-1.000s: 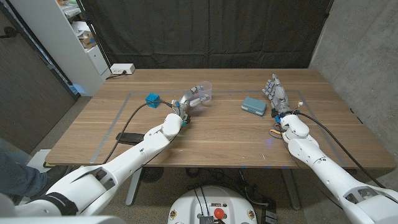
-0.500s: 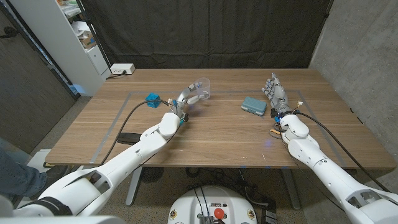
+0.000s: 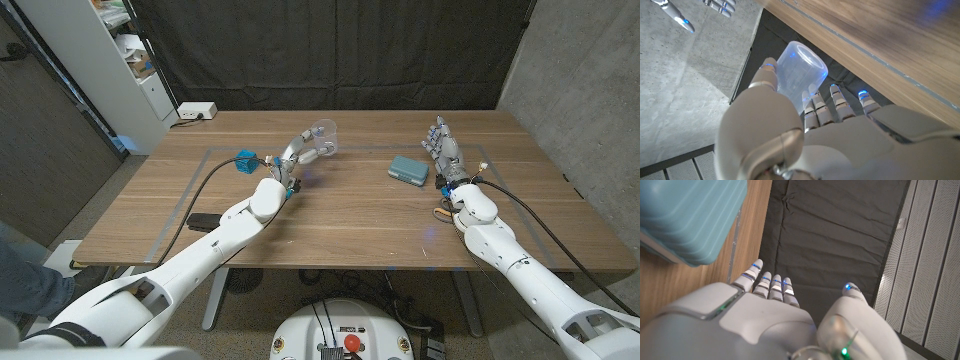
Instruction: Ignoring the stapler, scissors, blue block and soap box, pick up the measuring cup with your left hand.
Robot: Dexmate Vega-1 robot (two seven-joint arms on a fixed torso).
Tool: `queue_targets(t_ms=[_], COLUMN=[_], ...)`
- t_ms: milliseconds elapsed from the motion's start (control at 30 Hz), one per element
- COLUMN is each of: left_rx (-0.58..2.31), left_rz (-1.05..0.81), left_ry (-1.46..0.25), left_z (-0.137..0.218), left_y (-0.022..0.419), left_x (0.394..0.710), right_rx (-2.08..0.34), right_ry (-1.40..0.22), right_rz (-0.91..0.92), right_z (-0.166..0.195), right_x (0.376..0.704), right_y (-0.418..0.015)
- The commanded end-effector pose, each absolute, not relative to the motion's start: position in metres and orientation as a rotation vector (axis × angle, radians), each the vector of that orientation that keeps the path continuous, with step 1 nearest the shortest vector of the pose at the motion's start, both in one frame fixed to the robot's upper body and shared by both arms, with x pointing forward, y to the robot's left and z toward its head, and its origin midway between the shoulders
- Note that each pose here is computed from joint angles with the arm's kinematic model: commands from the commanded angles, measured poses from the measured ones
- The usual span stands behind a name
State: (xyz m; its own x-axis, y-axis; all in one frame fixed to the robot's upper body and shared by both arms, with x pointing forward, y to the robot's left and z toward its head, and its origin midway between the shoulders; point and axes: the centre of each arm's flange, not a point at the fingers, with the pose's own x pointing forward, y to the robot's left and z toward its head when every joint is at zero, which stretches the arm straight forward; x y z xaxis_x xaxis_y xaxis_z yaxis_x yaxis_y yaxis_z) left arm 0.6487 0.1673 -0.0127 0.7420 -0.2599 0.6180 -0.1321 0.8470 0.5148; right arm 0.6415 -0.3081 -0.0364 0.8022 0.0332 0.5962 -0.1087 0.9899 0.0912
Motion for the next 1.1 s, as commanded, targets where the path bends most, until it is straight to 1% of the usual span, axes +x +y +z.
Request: queue_targets(t_ms=[33,667,867,1100], left_rx=[0.565,0.596,0.609,0.614], left_rz=[-0.076,-0.07,-0.069,-0.07], left_ry=[-0.775,-0.811,-0.842,-0.859], left_z=[-0.004,0.017,0.031,0.038], left_y=[0.17,0.169,0.167,0.167], left_x=[0.639,0.634,0.632,0.629], right_rx=[0.118,0.114,0.114,0.115], right_ry=[-0.644,-0.653,-0.66,-0.661], right_rz=[0.078,0.085,0.083,0.082], right_z=[-0.031,-0.024,-0.021,-0.021], right_x=[0.637,0.638,0.637,0.637], right_y=[-0.304,-0.3,-0.301,-0.301])
